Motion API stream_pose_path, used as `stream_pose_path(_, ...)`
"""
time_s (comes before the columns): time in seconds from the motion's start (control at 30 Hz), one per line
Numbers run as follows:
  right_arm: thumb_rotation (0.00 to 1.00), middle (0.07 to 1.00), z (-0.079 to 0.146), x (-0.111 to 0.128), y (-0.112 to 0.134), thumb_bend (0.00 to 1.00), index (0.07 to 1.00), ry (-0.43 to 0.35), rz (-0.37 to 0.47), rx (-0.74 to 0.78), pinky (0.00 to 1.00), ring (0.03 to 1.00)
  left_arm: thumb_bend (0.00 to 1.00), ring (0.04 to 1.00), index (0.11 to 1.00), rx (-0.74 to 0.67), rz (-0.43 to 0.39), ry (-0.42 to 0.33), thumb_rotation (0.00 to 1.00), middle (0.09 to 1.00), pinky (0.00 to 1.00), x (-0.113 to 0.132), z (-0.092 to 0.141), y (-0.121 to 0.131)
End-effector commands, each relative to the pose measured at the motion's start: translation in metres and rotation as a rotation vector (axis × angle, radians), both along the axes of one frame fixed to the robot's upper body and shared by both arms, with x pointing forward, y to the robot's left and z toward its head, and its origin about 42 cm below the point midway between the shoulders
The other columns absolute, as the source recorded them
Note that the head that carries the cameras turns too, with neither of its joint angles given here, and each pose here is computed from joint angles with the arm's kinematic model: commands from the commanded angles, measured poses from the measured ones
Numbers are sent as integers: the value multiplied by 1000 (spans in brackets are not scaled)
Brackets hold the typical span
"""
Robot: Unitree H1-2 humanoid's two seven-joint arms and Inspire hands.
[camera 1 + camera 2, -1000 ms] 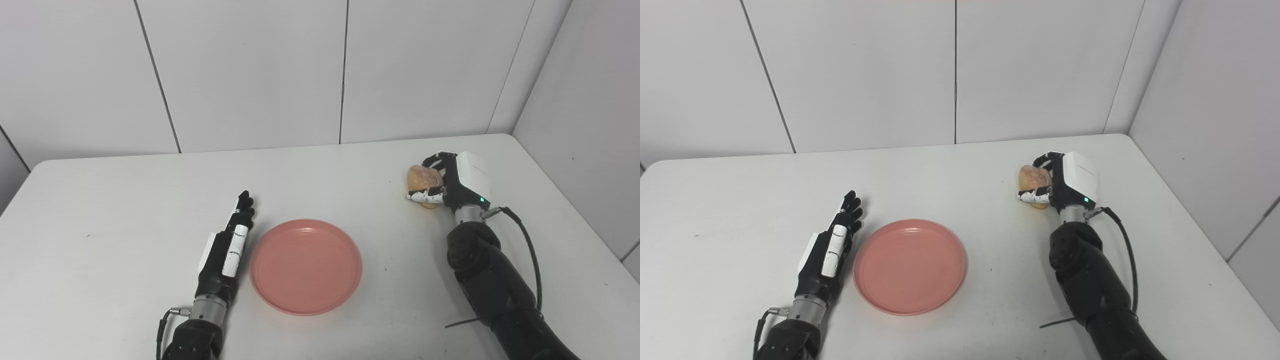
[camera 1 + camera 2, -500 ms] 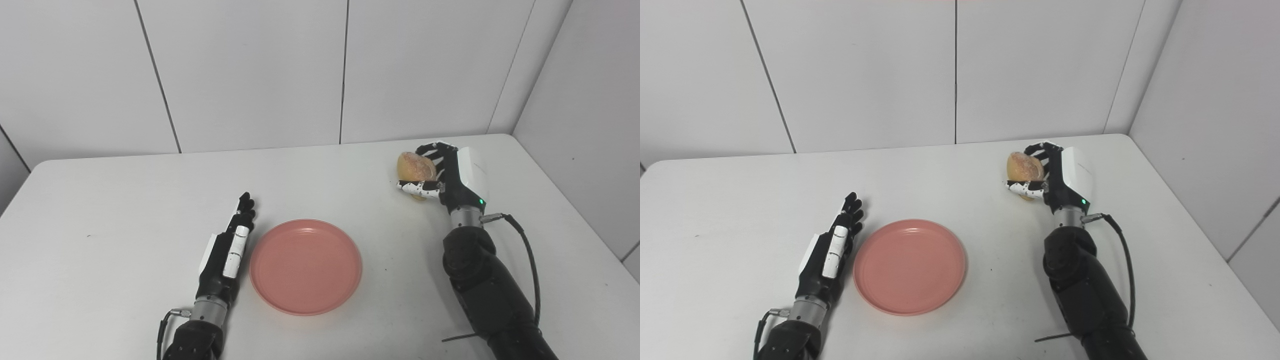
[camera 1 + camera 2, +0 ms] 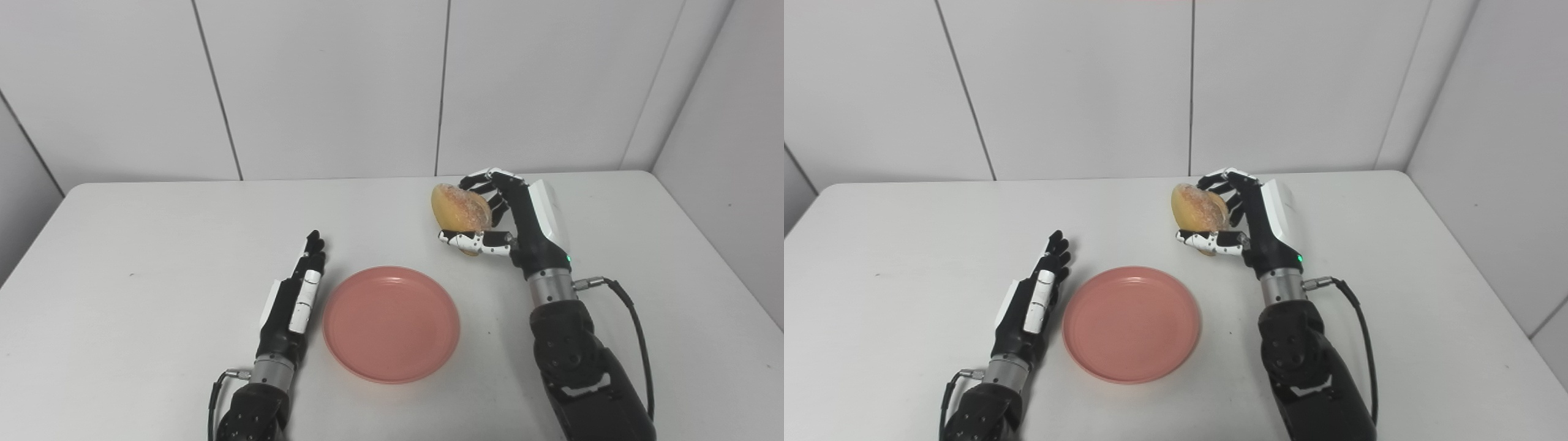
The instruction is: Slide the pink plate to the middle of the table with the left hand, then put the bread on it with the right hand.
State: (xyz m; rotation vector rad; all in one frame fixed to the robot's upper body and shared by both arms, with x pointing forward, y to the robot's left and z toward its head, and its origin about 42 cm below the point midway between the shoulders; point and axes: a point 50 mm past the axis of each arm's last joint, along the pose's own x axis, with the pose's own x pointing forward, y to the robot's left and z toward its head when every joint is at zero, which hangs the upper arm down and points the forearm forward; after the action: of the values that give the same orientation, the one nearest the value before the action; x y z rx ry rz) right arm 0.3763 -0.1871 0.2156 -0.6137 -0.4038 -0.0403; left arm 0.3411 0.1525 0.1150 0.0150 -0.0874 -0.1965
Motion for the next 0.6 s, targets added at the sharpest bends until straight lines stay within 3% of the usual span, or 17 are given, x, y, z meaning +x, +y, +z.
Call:
stream_pose_path(0.0, 0, 449, 17, -3, 8, 517, 532, -68, 57, 10, 340, 387, 750, 1000, 1000, -42, 10, 4, 1000, 1000, 1000, -6, -7, -5)
stream_pose_path(0.23, 0, 452, 5, -15, 32, 518, 527, -61, 159, -14, 310, 385, 764, 1000, 1000, -52, 26, 9, 1000, 1000, 1000, -4, -5, -5)
stream_pose_path(0.57, 0, 429, -20, -28, 48, 514, 537, 34, 255, -75, 303, 368, 771, 1000, 1000, -51, 21, 9, 1000, 1000, 1000, -5, -4, -11)
